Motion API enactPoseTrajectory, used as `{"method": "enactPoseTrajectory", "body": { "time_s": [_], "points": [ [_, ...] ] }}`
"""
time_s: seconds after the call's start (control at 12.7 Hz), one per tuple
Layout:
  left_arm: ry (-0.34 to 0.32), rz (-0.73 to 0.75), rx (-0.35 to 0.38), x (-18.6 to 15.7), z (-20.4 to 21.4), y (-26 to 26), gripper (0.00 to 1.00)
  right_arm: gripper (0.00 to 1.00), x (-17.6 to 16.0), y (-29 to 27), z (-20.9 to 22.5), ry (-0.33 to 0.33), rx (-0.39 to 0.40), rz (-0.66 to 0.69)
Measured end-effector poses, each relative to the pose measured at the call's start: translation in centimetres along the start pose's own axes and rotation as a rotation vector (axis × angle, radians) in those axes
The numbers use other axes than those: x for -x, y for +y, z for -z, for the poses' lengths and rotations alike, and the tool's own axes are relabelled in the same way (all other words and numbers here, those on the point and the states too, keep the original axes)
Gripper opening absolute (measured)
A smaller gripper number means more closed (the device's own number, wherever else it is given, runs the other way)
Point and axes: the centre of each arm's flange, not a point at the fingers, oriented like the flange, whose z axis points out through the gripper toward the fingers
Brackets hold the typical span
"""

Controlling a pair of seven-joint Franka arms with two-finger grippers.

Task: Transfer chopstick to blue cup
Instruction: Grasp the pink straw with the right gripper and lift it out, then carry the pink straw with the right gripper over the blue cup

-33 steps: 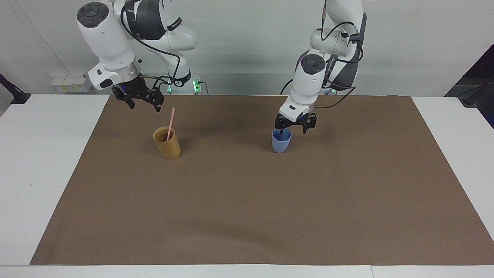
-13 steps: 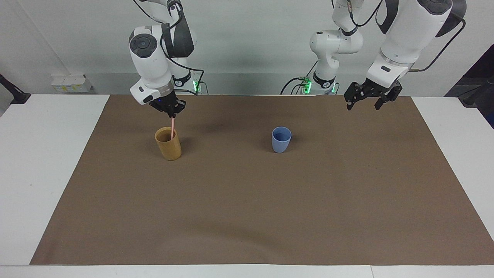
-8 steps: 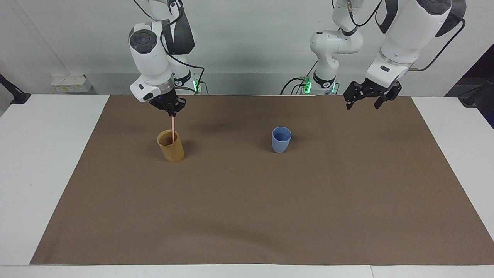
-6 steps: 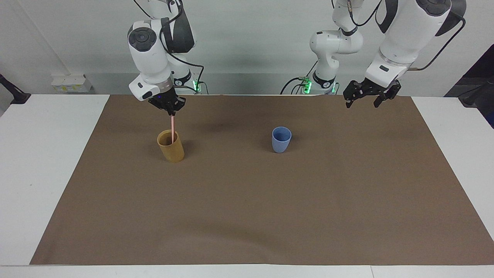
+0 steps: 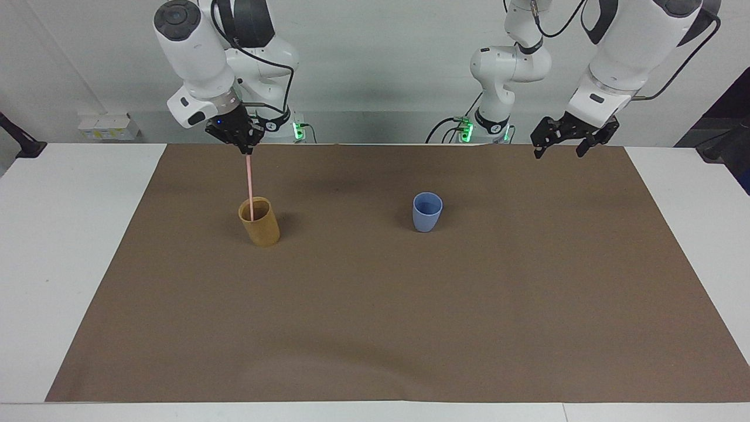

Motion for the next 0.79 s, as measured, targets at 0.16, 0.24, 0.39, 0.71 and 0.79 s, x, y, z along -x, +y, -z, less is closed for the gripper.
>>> {"method": "enactPoseTrajectory", "body": {
  "time_s": [0.16,0.24,0.39,0.71,0.79],
  "points": [
    [-0.014,0.001,-0.002,0.2,0.0,-0.1,1.00,0.09,0.3,-0.4,1.7,0.001,-0.064,0.000],
    [-0.019,-0.002,-0.004,0.3,0.0,0.1,1.00,0.09,0.4,-0.8,2.2,0.002,-0.104,0.005],
    [-0.031,-0.006,-0.006,0.5,0.2,0.3,1.00,0.09,0.5,-1.8,3.2,0.002,-0.175,0.009],
    [-0.047,-0.006,-0.009,0.8,0.2,0.2,1.00,0.09,1.4,-3.3,7.1,0.033,-0.316,-0.035],
    [-0.052,-0.006,-0.008,0.8,0.2,0.2,1.00,0.09,1.6,-3.8,8.0,0.035,-0.347,-0.052]
  ]
}}
